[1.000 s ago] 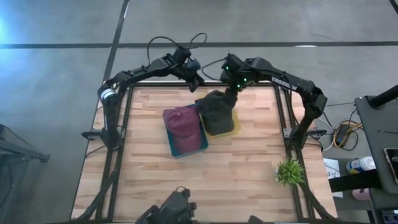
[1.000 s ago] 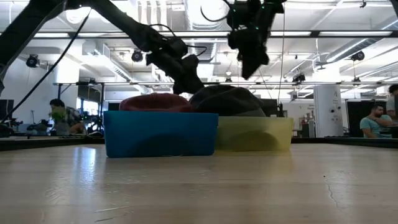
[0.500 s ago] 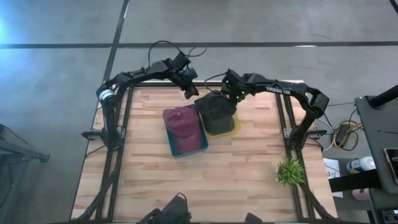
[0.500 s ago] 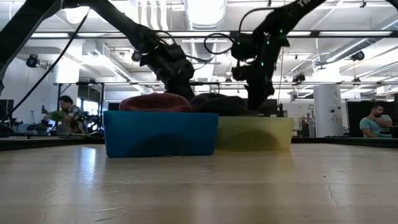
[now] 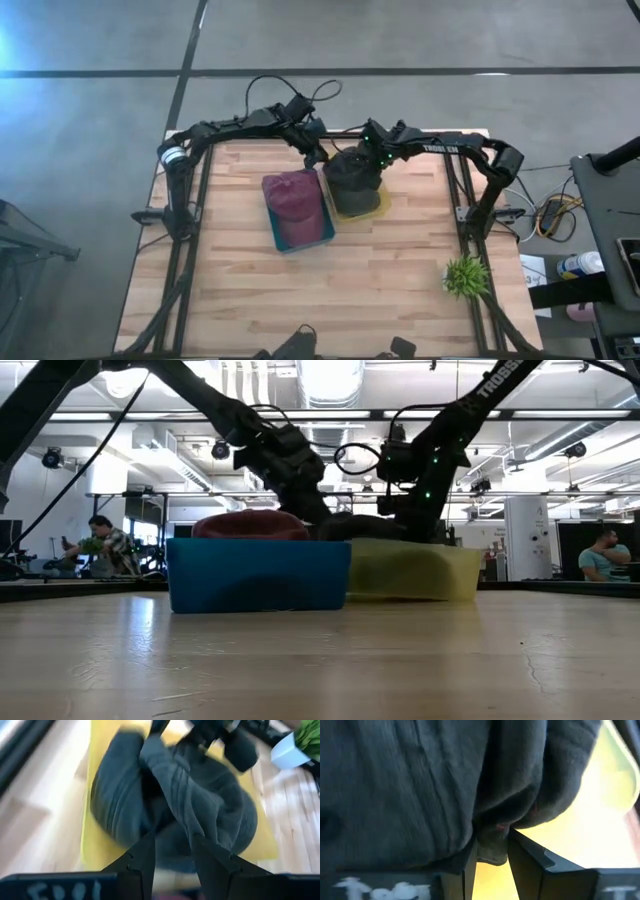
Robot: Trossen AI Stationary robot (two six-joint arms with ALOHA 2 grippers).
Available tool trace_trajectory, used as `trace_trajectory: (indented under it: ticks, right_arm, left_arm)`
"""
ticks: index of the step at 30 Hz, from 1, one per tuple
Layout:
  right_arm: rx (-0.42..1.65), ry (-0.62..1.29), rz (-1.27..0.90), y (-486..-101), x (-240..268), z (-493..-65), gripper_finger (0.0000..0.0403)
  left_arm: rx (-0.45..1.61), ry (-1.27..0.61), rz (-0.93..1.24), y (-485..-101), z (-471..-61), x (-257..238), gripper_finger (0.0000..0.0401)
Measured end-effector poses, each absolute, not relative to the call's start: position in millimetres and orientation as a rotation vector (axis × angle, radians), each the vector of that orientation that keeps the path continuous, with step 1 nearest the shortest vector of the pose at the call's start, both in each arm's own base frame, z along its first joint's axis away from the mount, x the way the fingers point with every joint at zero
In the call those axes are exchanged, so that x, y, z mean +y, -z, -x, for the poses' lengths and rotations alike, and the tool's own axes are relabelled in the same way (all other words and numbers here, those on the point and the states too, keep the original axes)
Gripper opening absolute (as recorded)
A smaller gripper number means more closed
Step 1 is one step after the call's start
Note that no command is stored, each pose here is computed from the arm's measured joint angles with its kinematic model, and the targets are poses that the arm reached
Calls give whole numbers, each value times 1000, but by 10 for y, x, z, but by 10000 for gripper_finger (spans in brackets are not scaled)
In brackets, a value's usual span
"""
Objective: Pick & Place hat
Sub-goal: Put the black cap into the yellow bin
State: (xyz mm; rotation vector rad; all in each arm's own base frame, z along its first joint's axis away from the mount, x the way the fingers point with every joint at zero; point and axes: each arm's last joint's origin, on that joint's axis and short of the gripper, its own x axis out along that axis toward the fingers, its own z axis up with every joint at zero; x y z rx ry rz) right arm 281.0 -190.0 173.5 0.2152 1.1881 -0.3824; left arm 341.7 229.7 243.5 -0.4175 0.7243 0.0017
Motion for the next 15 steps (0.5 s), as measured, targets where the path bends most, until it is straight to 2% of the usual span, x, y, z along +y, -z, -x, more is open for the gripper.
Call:
trace_trajectory:
  ticks: [9,15]
  right_arm:
    - [1166,360,-147,-1856,-1854,-2886,99]
    - [1190,335,-50,-2047,-1808,-2902,91]
  left_arm:
    - [593,-18,270,-2541,-3559,2299,124]
    - [663,-226,141,-2479,-3505,2398,124]
